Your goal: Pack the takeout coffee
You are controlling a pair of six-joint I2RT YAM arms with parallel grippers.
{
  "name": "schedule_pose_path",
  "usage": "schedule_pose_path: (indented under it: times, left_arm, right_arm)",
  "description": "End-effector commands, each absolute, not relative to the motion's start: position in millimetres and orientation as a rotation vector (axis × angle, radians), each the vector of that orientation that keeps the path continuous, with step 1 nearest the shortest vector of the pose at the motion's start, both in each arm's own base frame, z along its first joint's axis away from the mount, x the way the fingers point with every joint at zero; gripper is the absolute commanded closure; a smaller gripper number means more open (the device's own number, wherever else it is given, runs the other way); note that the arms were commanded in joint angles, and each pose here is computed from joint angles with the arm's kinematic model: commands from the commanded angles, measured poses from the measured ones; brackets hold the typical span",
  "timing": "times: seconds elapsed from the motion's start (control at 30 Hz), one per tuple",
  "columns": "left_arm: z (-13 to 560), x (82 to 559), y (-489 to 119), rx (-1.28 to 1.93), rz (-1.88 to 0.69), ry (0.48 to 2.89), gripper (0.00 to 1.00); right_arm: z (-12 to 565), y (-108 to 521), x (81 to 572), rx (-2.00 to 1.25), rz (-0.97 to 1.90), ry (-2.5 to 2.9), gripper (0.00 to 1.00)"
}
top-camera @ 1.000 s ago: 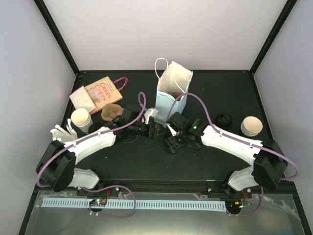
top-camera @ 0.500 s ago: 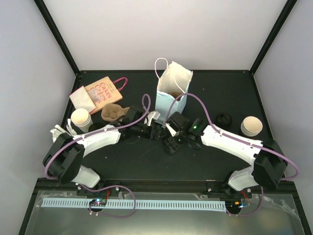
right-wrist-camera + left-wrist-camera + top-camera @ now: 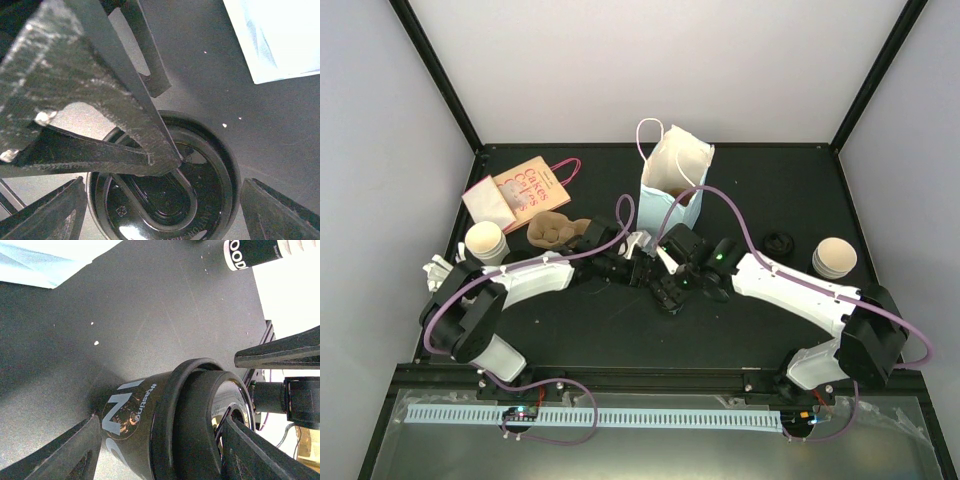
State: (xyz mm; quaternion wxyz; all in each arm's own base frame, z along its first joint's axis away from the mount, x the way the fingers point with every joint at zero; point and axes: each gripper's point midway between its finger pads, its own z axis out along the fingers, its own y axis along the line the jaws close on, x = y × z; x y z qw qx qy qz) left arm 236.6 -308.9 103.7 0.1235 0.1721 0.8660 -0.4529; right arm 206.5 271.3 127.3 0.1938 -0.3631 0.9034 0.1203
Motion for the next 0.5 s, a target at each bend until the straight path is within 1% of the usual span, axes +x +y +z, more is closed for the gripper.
schedule_pose_path:
  times: [0.0, 0.2, 0.33, 0.47]
  left_arm:
    - [112, 242, -314, 0.539, -1.331, 2.490, 0.32]
    - [125, 242, -315, 0.557, -1.342, 2.450, 0.30]
    - [139, 240, -316, 0.571, -1.355, 2.410, 0.28]
    - [151, 238, -314, 0.576, -1.360, 2.378, 0.25]
  right_arm:
    - [140, 277, 208, -1.024, 0.354, 2.499, 0.13]
    - [158, 273, 205, -0.948, 0.411, 2.483, 0.10]
    - [158, 265, 203, -0.879, 0.456, 2.508, 0.10]
    - [151, 261, 201, -0.889, 0.462, 2.516, 0.12]
